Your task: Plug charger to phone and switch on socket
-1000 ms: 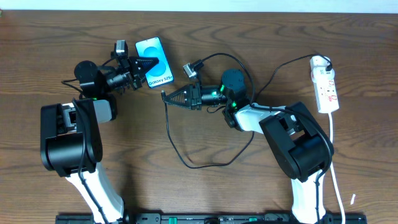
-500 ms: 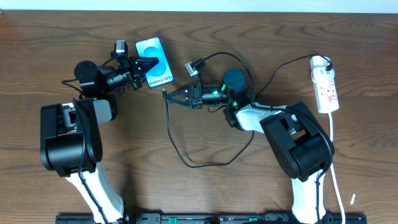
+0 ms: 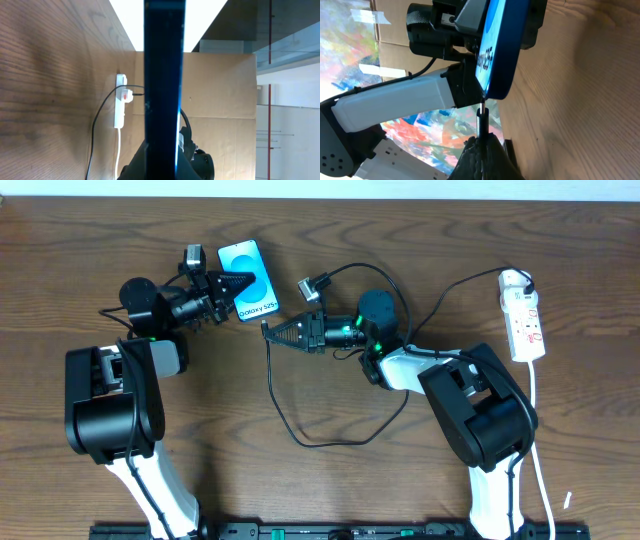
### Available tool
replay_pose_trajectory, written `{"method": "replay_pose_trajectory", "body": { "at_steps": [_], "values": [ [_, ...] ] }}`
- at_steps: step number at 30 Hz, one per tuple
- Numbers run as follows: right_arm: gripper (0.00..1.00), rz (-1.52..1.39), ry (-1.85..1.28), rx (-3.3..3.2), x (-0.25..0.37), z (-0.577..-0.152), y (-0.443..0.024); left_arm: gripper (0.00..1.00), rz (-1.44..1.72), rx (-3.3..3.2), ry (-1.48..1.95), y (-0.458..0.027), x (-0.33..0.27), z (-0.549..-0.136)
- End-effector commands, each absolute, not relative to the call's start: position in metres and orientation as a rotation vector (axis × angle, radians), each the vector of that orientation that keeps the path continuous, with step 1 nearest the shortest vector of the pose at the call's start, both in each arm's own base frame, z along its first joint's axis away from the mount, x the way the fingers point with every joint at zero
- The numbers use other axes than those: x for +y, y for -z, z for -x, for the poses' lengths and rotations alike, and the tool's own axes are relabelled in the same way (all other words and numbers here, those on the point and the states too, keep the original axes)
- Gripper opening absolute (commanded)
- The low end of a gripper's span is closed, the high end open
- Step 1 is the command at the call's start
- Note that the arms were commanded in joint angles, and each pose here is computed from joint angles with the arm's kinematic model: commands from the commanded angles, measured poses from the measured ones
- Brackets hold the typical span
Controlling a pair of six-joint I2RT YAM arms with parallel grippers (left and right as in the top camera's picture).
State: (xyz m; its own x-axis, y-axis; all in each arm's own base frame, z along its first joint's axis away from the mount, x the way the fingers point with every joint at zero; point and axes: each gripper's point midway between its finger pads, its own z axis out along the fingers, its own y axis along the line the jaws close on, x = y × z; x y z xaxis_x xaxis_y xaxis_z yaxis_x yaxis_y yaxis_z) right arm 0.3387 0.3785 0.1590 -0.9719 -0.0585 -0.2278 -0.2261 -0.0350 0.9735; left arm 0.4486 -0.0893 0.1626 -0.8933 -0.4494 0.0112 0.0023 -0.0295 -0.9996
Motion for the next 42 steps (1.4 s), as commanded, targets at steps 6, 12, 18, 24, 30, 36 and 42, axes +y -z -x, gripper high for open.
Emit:
{"method": "replay_pose_trajectory", "body": {
  "at_steps": [6, 12, 18, 24, 30, 36, 42],
  "values": [
    [0.01, 0.316, -2.132, 2.072, 0.3789, -0.3438, -0.1586, 0.07, 0.425, 1.923, 1.987, -0.1733, -0.0891, -0.4490],
    [0.01, 0.321, -2.131, 2.071, 0.3797, -0.3430, -0.1586, 0.07, 0.424, 1.924, 1.988, -0.1733, -0.0893, -0.4489],
    [0.01, 0.324, -2.133, 2.071, 0.3809, -0.3418, -0.1586, 0.07, 0.413, 1.931, 1.995, -0.1733, -0.0947, -0.4478],
    [0.01, 0.324, -2.133, 2.071, 0.3808, -0.3419, -0.1586, 0.07, 0.410, 1.932, 1.996, -0.1733, -0.0958, -0.4476],
    [0.01, 0.321, -2.125, 2.069, 0.3806, -0.3433, -0.1581, 0.07, 0.401, 1.934, 1.997, -0.1737, -0.0962, -0.4467],
    [0.01, 0.314, -2.121, 2.067, 0.3801, -0.3446, -0.1580, 0.07, 0.384, 1.935, 1.998, -0.1748, -0.0967, -0.4454],
    [0.01, 0.303, -2.117, 2.065, 0.3795, -0.3466, -0.1580, 0.07, 0.382, 1.936, 1.998, -0.1747, -0.0968, -0.4451]
  ]
}}
